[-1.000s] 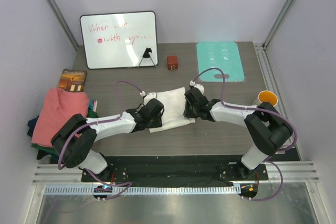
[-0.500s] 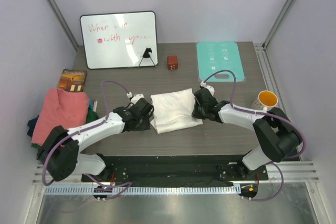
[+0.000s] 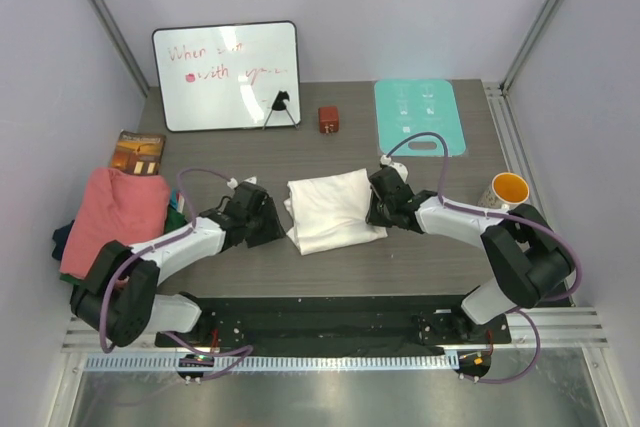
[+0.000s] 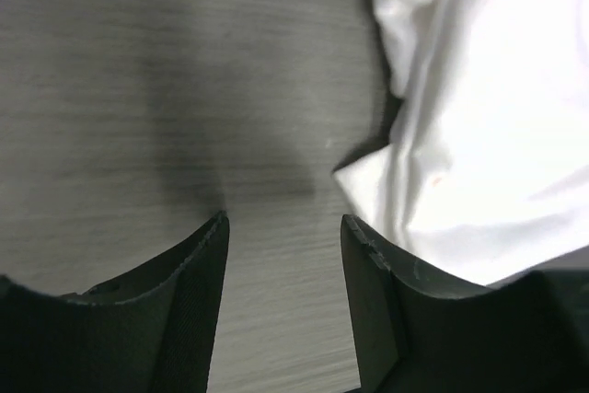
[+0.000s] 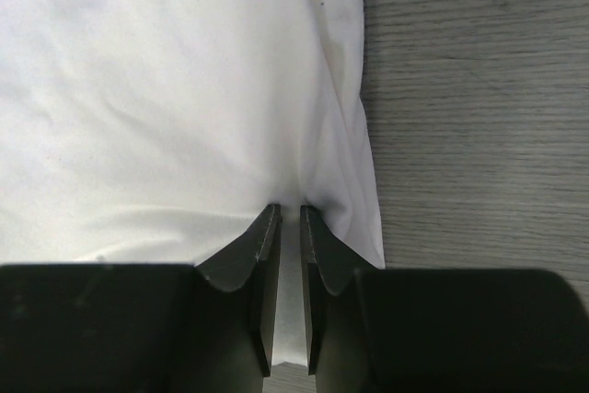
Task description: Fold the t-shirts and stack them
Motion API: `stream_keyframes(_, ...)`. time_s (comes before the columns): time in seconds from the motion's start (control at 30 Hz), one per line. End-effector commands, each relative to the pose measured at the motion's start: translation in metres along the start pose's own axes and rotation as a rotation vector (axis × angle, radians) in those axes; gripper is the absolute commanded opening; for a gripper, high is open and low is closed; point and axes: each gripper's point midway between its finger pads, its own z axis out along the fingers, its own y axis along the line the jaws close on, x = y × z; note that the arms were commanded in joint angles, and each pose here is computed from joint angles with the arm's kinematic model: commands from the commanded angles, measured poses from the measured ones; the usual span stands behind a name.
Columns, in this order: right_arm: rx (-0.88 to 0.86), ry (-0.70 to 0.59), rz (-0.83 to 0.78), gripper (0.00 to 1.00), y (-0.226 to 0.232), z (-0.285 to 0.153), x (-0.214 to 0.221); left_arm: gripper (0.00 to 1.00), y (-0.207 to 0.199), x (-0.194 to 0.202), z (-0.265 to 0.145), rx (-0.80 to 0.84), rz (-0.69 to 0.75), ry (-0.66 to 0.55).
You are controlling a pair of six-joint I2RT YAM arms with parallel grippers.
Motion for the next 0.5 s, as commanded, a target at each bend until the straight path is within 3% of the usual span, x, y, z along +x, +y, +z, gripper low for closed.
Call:
stream_keyframes(0.0,0.223,0.209,-0.081,0.21,-0.065,0.000,0.060,0.53,-0.041,0.000,0.011,0.288,-0.089,0.053)
stream_keyframes(0.27,0.217,0.220,-0.081,0.21,-0.064,0.002,0.064,0.54,-0.045,-0.013,0.011,0.383,-0.164,0.012)
stream_keyframes(0.47,0.202,0.230,-0.080,0.21,-0.060,0.005,0.064,0.54,-0.037,-0.006,0.021,0.351,-0.155,0.045)
